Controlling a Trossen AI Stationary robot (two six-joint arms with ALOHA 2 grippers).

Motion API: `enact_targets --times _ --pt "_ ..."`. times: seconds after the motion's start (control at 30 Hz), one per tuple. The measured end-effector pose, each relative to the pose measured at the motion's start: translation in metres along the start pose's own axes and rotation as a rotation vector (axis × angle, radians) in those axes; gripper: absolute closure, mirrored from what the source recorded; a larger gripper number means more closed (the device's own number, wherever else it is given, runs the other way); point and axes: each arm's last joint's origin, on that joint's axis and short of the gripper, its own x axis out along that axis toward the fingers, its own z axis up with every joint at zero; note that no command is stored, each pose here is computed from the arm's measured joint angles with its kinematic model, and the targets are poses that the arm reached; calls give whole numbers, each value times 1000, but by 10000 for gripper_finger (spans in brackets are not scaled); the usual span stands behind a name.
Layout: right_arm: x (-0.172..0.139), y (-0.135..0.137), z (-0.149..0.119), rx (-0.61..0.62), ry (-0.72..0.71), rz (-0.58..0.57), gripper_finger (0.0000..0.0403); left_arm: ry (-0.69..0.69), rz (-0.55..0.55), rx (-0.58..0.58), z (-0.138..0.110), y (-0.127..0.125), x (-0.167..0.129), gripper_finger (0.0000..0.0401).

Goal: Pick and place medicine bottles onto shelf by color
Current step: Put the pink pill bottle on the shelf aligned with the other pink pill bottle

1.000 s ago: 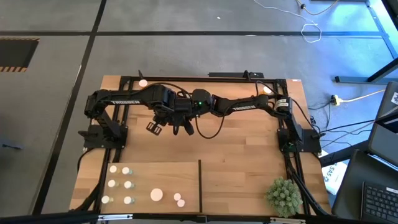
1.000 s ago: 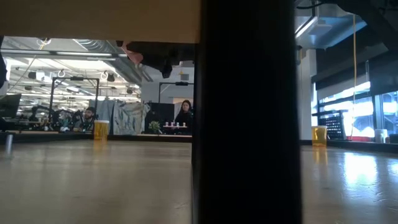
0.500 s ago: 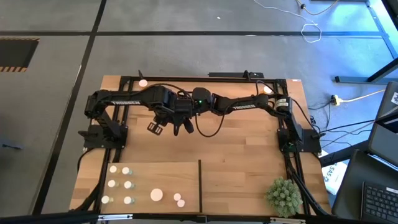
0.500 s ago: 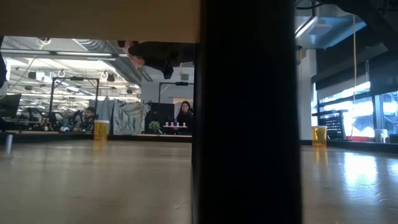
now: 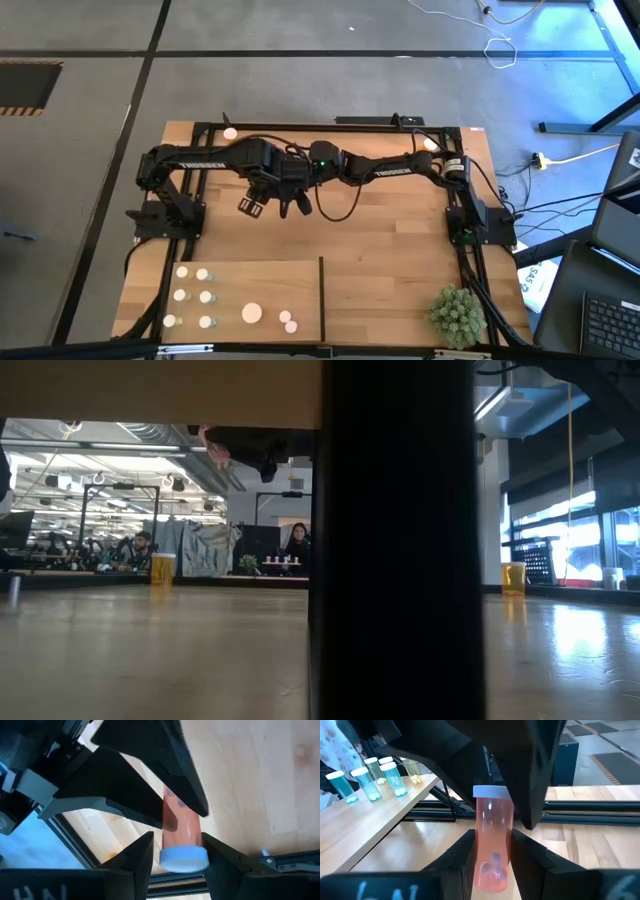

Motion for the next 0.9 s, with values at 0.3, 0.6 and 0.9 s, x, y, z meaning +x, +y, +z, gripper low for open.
enact_targets --times 0.3,0.6,0.9 --pt "-7 -10 6 -8 -19 -19 293 -25 31 -121 -5 1 -9 255" --pt "-9 -13 5 -2 -9 -10 293 -114 91 -154 -16 5 -38 254" --pt "-10 -14 1 48 15 26 293 -165 208 -267 -34 8 -61 255"
